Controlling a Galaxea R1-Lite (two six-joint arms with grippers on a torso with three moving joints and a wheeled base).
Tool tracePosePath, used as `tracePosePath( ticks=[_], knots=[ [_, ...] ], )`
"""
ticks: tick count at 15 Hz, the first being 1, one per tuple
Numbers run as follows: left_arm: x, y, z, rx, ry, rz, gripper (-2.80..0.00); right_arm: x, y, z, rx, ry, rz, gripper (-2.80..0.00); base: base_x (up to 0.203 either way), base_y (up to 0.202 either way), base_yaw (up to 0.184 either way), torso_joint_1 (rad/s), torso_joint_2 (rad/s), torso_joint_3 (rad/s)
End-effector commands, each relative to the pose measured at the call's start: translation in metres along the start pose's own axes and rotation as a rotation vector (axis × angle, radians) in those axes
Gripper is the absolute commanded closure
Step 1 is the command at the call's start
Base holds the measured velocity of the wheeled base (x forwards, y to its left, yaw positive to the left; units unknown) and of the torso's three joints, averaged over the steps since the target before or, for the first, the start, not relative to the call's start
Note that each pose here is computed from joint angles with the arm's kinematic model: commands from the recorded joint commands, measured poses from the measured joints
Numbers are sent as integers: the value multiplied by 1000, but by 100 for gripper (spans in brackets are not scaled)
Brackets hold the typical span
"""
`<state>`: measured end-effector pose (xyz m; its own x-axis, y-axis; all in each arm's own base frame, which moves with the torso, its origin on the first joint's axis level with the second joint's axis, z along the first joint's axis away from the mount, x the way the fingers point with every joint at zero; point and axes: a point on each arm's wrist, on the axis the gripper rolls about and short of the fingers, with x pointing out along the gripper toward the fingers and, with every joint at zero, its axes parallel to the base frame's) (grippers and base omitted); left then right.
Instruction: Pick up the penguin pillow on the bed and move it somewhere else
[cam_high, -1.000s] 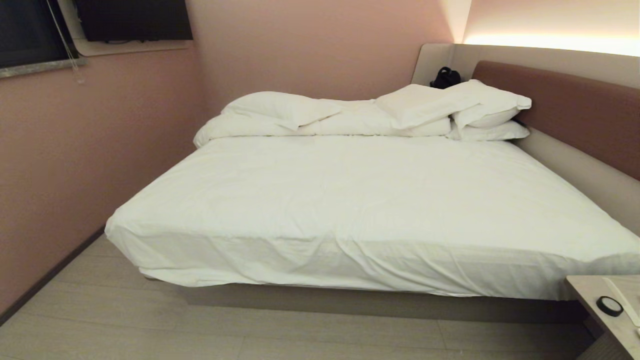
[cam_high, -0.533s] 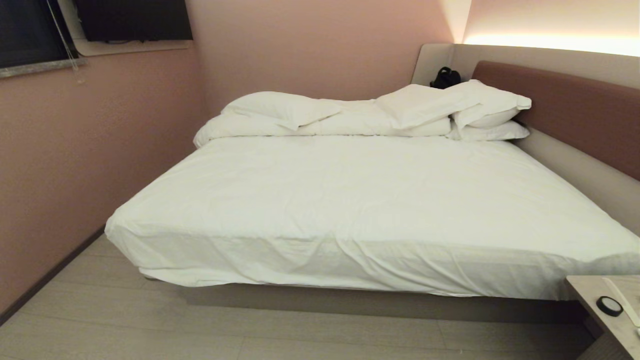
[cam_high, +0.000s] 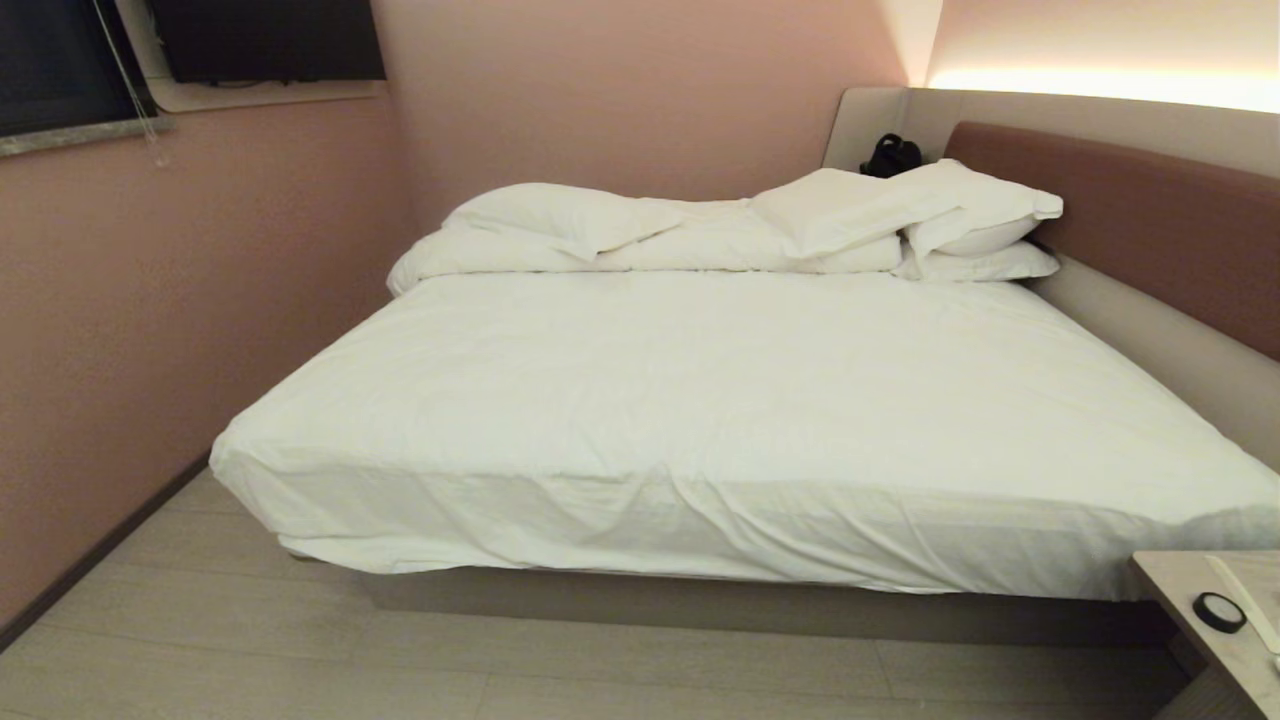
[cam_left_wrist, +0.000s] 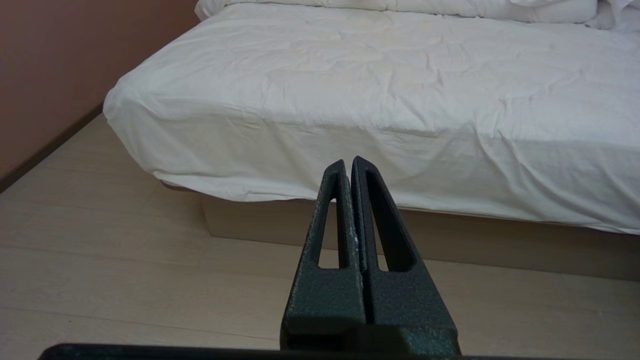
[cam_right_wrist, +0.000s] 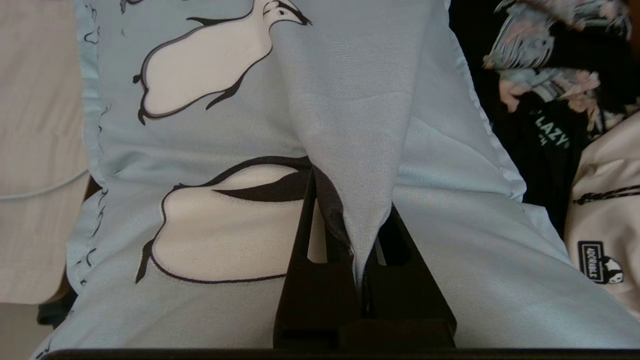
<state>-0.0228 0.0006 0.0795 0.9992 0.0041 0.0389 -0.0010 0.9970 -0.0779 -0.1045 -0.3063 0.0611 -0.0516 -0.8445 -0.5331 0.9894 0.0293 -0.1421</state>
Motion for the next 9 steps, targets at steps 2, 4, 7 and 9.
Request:
tracePosePath(
  ticks=[2,4,7,9],
  knots=[
    [0,0,0,-1,-1,0,0,12,1,-13,1,45,15,0,0,0,0,0,0,0],
    [0,0,0,-1,-1,0,0,19,2,-19,-10,68,24,0,0,0,0,0,0,0],
    [0,0,0,-1,-1,0,0,32,1,-30,-47,88,32,0,0,0,0,0,0,0],
    [0,0,0,-1,-1,0,0,37,1,-33,-55,79,28,0,0,0,0,0,0,0]
  ],
)
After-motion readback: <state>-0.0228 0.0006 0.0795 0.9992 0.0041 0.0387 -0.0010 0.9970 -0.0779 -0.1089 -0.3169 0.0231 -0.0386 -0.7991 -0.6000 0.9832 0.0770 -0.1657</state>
